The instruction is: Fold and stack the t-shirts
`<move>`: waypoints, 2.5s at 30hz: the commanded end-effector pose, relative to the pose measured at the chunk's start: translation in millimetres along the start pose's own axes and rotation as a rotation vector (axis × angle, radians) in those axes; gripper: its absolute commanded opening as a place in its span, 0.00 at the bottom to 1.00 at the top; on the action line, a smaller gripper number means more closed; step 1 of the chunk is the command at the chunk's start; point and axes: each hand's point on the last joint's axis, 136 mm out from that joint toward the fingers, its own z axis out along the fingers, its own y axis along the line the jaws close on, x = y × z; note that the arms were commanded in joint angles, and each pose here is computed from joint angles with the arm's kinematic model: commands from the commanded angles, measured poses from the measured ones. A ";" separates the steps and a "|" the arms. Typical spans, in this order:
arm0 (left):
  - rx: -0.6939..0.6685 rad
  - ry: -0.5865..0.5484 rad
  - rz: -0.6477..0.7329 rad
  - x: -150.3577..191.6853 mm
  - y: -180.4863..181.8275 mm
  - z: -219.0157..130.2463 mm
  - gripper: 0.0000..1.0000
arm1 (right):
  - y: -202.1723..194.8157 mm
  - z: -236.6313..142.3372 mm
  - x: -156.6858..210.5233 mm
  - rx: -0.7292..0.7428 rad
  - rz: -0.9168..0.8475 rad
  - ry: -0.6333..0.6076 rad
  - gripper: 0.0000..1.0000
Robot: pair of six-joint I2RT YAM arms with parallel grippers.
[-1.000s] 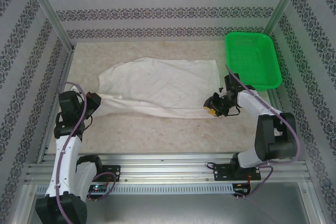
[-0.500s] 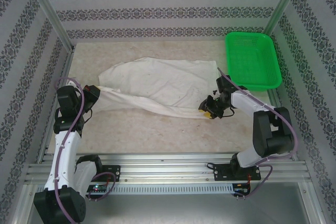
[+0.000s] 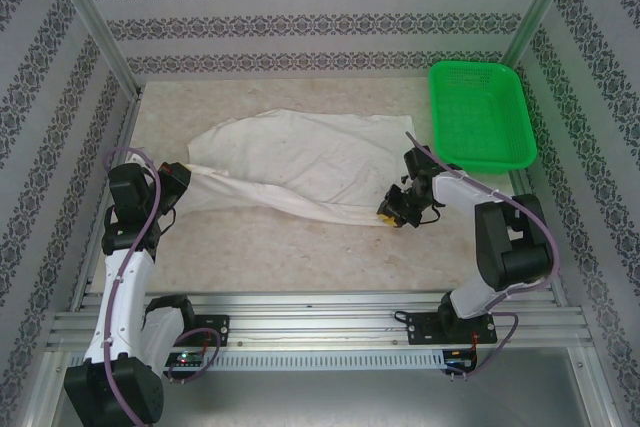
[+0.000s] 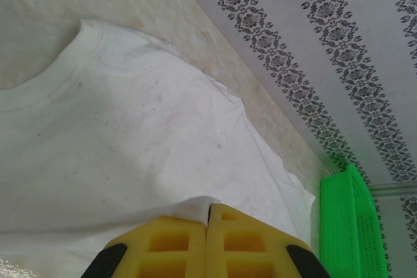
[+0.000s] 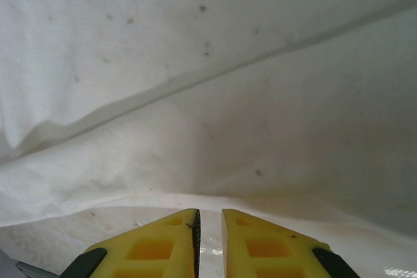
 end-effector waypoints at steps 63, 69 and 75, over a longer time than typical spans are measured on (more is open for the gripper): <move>-0.006 -0.062 0.120 1.3 -6.2 -39.5 0.00 | -3.2 -96.5 -9.1 0.053 -0.043 -0.203 0.00; -0.014 -0.053 0.127 -7.7 -7.5 -23.8 0.00 | 4.3 -93.7 -30.0 0.066 -0.069 -0.206 0.00; -0.027 -0.039 0.164 -22.4 -7.3 4.8 0.00 | 17.2 -84.6 -58.6 0.087 -0.097 -0.199 0.00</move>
